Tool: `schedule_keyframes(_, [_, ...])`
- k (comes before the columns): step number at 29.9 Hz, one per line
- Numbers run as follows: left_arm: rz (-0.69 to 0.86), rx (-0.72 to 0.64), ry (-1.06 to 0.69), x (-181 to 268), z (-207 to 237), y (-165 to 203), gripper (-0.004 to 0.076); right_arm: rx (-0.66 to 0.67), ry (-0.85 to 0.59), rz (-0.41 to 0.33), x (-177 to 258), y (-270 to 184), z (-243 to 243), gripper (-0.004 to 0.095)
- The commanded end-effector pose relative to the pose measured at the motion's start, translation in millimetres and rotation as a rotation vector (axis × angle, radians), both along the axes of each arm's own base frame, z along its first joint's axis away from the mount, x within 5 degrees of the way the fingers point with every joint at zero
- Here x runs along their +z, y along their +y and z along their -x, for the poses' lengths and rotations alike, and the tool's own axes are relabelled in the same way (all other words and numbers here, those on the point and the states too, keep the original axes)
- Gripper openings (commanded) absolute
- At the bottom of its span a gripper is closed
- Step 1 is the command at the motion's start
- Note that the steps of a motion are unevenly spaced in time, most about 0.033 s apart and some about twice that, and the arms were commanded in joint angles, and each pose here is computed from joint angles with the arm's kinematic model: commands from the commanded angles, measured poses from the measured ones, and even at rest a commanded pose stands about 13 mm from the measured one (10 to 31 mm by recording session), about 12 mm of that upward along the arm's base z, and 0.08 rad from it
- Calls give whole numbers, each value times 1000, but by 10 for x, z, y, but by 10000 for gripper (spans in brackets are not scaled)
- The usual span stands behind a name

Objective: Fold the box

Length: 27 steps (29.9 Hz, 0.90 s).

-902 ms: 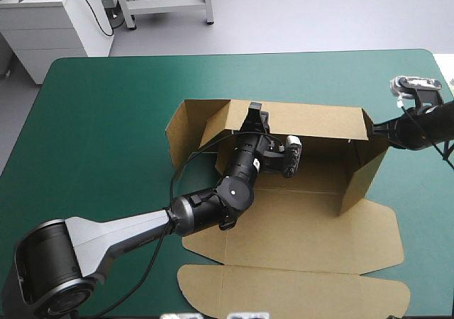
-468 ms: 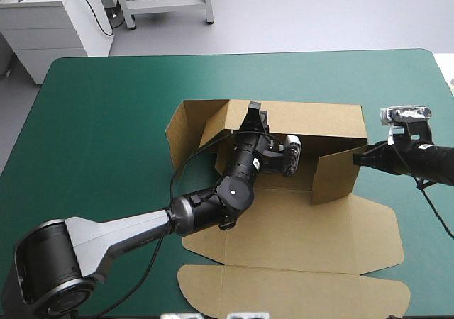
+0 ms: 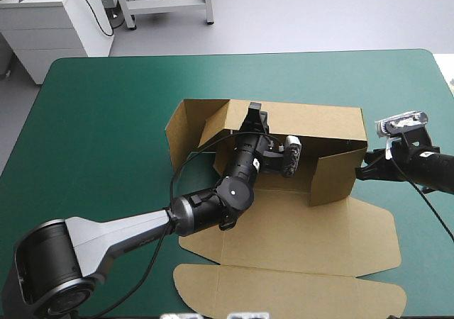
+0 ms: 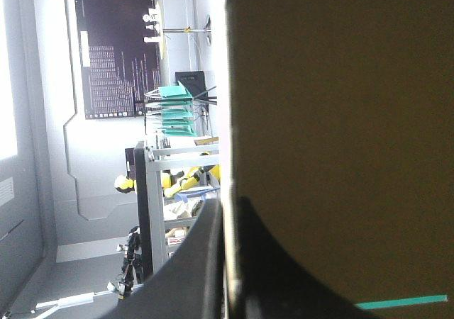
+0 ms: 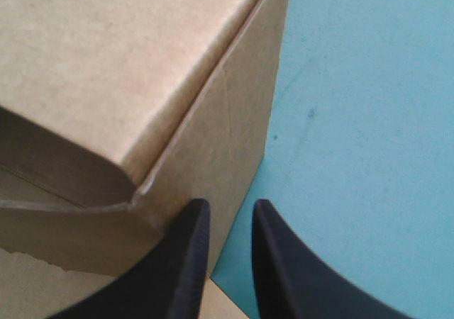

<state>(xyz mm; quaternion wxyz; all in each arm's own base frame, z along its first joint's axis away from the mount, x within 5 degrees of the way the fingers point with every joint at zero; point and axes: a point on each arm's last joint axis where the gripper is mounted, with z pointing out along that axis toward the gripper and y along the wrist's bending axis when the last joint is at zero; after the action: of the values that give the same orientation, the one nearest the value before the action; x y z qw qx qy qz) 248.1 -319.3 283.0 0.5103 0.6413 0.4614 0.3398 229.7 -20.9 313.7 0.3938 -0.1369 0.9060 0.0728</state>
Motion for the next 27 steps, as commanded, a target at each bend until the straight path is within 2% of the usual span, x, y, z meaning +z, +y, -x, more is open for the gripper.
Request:
schedule_keyframes(1, [45, 1, -69, 274, 35, 33, -8, 23, -54, 28, 149, 19, 6, 401])
schedule_keyframes(7, [45, -1, -68, 273, 36, 30, -8, 196, -36, 143, 98, 203, 10, 524])
schedule_keyframes(9, [45, -1, -68, 273, 36, 30, -8, 226, -18, 158, 83, 238, 24, 541])
schedule_keyframes(23, [45, 0, -68, 274, 35, 32, -8, 236, 21, 97, 194, 309, 261, 543])
schedule_keyframes(27, [45, 0, -68, 274, 35, 32, -8, 262, 89, 63, 175, 341, 337, 539])
